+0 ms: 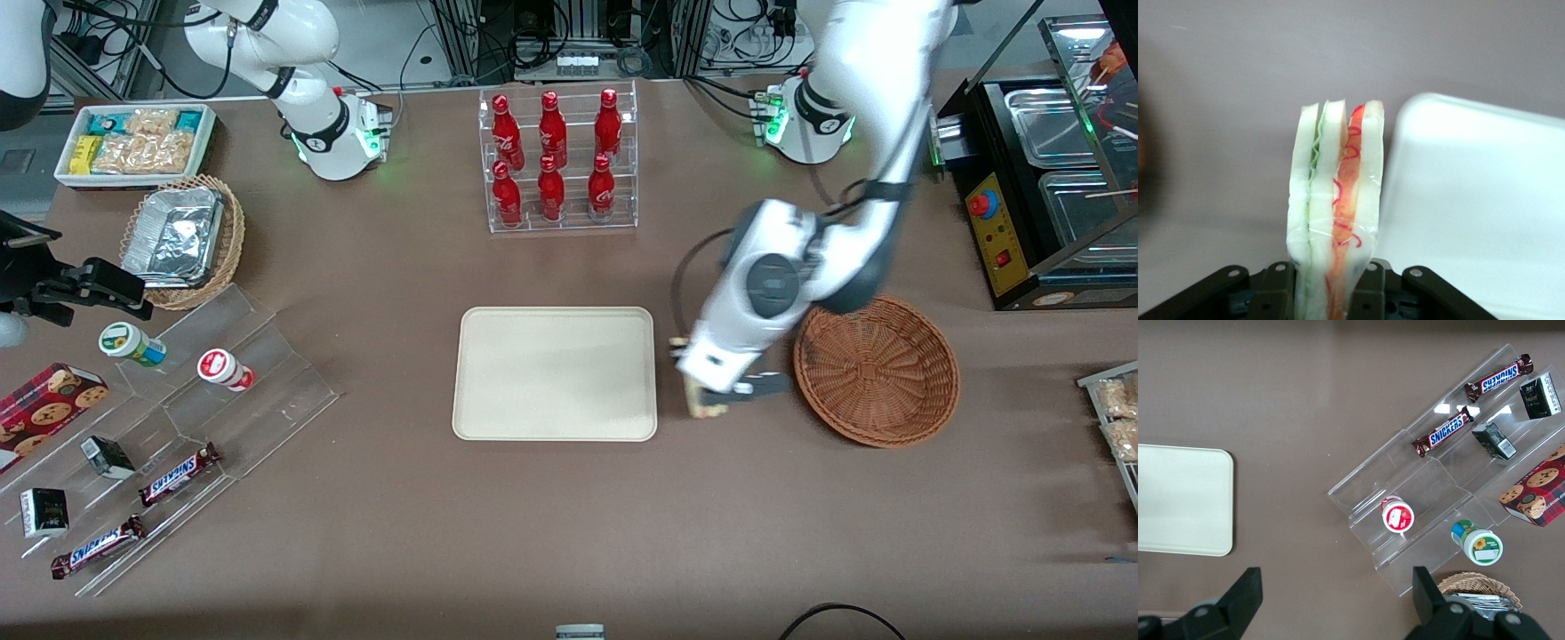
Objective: Place sandwich from basket to tray
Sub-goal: 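Carry the held sandwich with the left gripper over the cream tray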
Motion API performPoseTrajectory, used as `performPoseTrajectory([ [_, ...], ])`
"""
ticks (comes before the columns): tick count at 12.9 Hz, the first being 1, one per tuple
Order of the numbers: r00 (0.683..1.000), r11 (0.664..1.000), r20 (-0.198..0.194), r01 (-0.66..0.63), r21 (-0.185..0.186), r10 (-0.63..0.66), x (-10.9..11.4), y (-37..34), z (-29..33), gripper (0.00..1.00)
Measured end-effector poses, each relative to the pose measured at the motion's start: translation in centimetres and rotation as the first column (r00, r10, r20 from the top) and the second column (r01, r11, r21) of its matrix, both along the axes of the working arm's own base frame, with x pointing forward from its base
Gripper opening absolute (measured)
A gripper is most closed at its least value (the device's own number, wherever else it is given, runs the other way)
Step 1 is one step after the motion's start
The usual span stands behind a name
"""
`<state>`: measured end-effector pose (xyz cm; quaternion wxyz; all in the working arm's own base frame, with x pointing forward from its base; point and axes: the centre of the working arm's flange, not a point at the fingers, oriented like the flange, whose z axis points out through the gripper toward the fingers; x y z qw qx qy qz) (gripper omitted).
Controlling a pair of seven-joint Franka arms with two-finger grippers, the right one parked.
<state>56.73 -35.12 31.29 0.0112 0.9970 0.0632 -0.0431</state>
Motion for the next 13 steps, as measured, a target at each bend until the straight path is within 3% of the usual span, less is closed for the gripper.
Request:
performPoseTrajectory([
  [3,0.995,0.995,-0.017,0.095,0.015,-0.095,-1.8,-5.7,-3.4,0.27],
  [8,0.983,0.983,-0.028,0.181,0.043,-0.179,-1.4,-7.9,-7.8,0.27],
  [12,0.985,0.984,0.009,0.174,0.027,-0.174,-0.9,-8.4,-9.2,0.31],
  [13,0.985,0.984,0.010,0.174,0.026,-0.174,-0.9,-8.5,-9.3,0.38],
])
